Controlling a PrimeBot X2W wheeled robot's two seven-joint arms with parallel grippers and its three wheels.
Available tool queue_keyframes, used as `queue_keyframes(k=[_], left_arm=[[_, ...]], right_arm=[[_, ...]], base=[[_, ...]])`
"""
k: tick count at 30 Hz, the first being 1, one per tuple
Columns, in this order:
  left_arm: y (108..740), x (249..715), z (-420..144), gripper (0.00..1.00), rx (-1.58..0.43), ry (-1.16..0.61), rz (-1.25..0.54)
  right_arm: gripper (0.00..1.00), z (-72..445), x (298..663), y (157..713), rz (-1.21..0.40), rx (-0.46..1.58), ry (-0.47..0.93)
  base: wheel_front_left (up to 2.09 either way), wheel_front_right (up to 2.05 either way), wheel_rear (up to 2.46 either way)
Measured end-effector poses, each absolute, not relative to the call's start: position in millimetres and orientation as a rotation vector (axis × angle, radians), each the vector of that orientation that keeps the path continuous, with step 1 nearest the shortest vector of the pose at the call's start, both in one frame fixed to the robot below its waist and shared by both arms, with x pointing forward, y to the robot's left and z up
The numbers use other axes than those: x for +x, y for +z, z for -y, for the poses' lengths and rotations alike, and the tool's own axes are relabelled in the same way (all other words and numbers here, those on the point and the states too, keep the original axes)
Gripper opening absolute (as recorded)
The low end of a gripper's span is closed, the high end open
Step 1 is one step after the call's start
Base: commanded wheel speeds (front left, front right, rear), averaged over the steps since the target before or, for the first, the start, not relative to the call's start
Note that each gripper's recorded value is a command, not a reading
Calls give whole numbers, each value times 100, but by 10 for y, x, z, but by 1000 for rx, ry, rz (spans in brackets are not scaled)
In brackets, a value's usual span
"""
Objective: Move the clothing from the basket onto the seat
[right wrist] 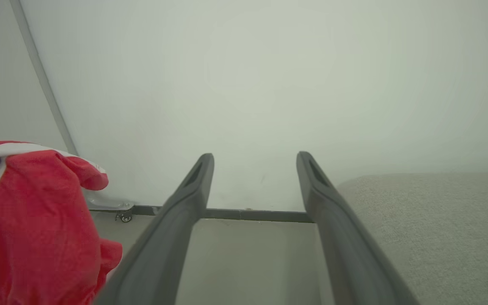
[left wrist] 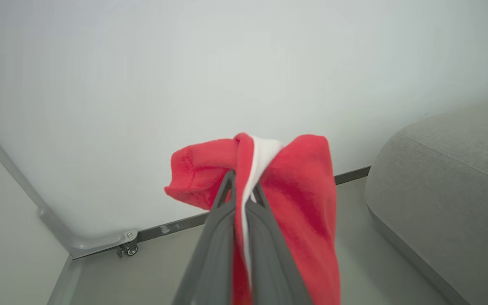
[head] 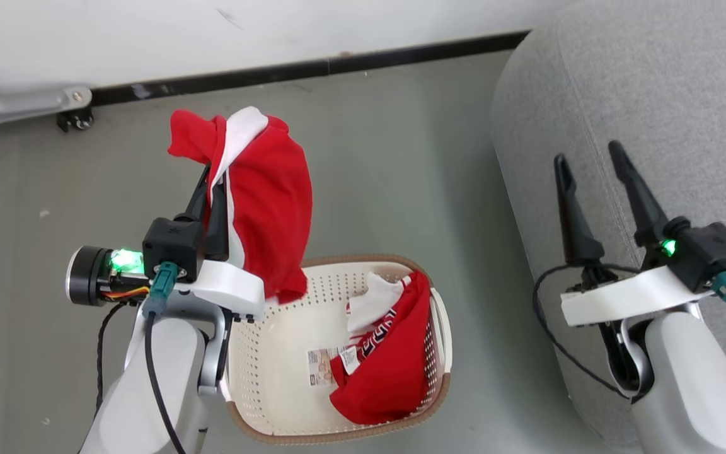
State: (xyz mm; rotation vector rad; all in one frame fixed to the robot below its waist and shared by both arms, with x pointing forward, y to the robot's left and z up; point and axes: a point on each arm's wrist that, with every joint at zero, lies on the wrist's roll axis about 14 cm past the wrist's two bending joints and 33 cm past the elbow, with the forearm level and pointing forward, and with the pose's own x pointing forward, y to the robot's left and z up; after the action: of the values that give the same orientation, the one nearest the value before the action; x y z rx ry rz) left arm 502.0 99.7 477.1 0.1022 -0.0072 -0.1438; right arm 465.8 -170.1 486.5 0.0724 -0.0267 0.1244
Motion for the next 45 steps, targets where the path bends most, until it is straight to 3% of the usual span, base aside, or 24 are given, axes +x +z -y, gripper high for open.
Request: queue_keyframes(k=[17, 27, 45], left_arm=[[5576, 4563, -1197, 0, 19, -109, 201], [6057, 4321, -1099, 0, 32, -198, 335], [6501, 3987, -759, 0, -7, -411, 461]], right_arm=[[100, 1223, 4310, 5084, 51, 35, 301], [100, 721, 4061, 5178, 37, -4, 491], [100, 538, 3723, 5269, -40, -30, 660]], base=[[0, 0, 0], [0, 0, 0], [0, 0, 0]])
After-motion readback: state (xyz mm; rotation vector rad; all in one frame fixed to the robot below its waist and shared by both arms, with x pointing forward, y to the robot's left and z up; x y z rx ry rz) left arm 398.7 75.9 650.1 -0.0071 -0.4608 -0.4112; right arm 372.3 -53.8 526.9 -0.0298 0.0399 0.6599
